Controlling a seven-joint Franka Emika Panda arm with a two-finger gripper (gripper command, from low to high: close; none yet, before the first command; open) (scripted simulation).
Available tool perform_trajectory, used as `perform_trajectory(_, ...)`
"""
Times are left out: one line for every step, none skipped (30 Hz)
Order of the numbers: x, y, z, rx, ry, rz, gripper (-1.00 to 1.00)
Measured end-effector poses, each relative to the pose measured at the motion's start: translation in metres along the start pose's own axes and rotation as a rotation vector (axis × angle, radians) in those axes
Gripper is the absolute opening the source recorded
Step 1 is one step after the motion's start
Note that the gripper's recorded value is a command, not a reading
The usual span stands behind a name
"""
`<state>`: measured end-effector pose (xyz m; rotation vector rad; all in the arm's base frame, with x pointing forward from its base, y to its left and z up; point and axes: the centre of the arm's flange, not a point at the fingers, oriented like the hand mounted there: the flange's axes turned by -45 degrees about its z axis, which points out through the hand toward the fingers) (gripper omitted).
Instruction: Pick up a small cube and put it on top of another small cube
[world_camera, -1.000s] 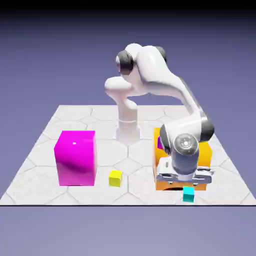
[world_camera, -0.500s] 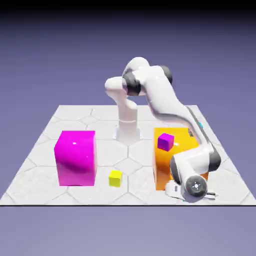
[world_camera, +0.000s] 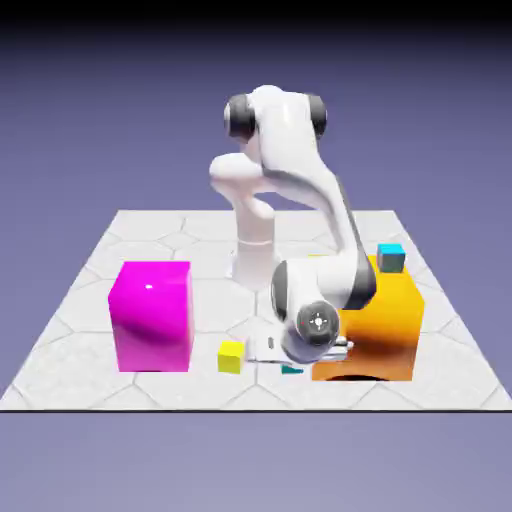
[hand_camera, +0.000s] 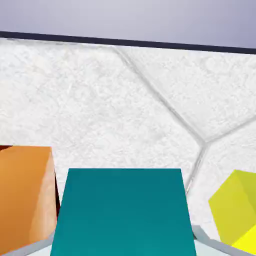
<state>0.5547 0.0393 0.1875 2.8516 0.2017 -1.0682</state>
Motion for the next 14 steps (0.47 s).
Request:
perform_trajectory(-0.009,0.013,0.004,-0.012,-0.005,-0.02,-1.0)
perform_trajectory(-0.018,0.025,0.009,-0.022,-0.01,-0.04,-1.0)
perform_trajectory(-0.028,0.036,0.014,-0.032,-0.017,-0.06,-1.0)
perform_trajectory(-0.038,0.048,0.019,-0.04,-0.023,-0.082,-1.0)
perform_trajectory(-0.048,0.059,0.025,-0.047,-0.03,-0.104,-1.0)
perform_trajectory(-0.052,0.063,0.027,-0.05,-0.033,-0.113,-1.0)
perform_trajectory(-0.052,0.063,0.027,-0.05,-0.033,-0.113,-1.0)
perform_trajectory(-0.048,0.064,0.044,-0.05,-0.033,-0.113,-1.0)
perform_trajectory(-0.044,0.064,0.061,-0.05,-0.033,-0.113,-1.0)
perform_trajectory(-0.042,0.065,0.078,-0.05,-0.033,-0.113,-1.0)
perform_trajectory(-0.04,0.065,0.092,-0.049,-0.033,-0.113,1.0)
perform_trajectory(-0.04,0.065,0.092,-0.052,-0.033,-0.113,1.0)
perform_trajectory(-0.04,0.065,0.092,-0.052,-0.033,-0.113,1.0)
perform_trajectory(-0.042,0.065,0.075,-0.052,-0.033,-0.113,1.0)
